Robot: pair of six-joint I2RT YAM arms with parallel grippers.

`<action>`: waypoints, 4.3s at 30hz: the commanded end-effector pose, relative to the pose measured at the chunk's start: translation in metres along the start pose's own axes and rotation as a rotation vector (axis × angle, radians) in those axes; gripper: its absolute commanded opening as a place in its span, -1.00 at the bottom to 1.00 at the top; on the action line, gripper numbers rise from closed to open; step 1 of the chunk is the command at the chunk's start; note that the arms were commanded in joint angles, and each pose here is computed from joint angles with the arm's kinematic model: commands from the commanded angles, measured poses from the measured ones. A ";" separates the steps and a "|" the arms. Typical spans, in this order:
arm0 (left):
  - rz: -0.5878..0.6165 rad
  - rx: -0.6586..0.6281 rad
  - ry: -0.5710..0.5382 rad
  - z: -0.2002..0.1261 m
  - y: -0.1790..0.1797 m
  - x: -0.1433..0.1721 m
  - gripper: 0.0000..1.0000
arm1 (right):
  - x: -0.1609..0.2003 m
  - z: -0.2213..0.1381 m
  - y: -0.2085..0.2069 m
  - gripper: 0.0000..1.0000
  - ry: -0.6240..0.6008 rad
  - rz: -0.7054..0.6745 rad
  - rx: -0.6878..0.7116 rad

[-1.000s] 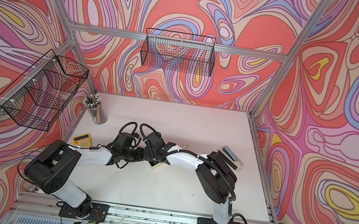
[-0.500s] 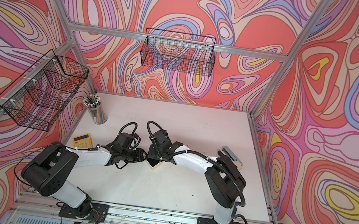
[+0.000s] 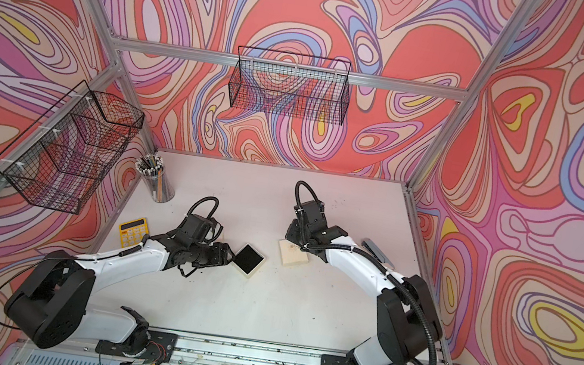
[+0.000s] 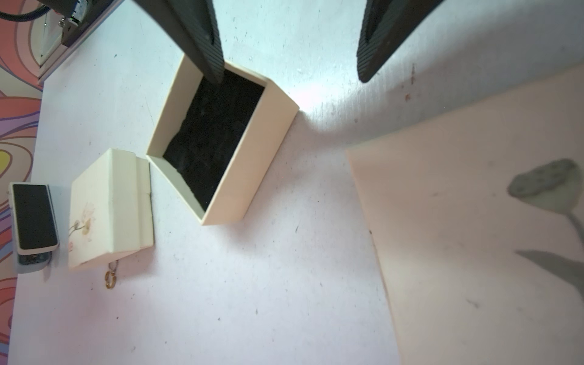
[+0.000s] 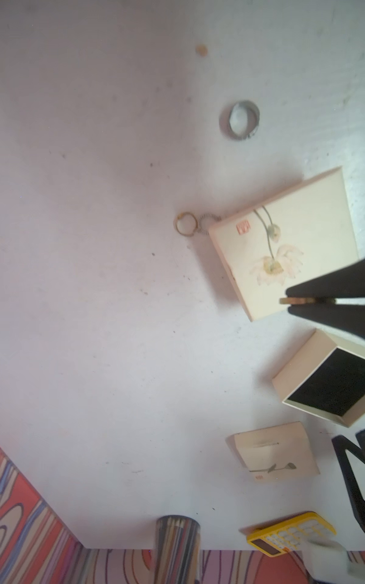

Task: Take the rings out of the lift-off lid box
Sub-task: Place the ring at the center of the board, then pick up the lid from the center of the board.

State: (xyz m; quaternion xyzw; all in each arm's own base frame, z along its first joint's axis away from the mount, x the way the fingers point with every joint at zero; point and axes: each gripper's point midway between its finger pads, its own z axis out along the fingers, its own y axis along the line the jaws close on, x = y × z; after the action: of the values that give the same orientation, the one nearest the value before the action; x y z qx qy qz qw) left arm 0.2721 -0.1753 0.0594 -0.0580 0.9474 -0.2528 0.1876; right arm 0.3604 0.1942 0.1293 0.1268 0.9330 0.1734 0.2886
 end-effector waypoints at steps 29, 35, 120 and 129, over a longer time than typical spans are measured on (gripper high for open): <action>0.072 -0.170 -0.131 -0.072 -0.004 -0.036 0.99 | -0.006 0.062 -0.138 -0.80 0.108 0.053 0.300; 0.058 -0.224 -0.147 -0.076 0.006 -0.041 1.00 | -0.011 0.056 -0.134 -0.39 0.091 0.047 0.291; 0.087 -0.508 0.005 0.018 0.069 -0.062 0.81 | 0.108 0.026 0.024 0.08 0.236 -0.013 -0.398; 0.080 -0.508 -0.005 0.014 0.066 -0.066 0.86 | 0.112 0.029 0.027 0.08 0.247 -0.026 -0.386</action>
State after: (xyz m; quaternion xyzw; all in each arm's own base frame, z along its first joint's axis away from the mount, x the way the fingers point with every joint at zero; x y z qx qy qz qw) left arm 0.3421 -0.1178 0.0365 -0.0714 0.9793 -0.0203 0.1886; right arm 0.2877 0.2586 0.0608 0.0371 0.9133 0.3583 0.1902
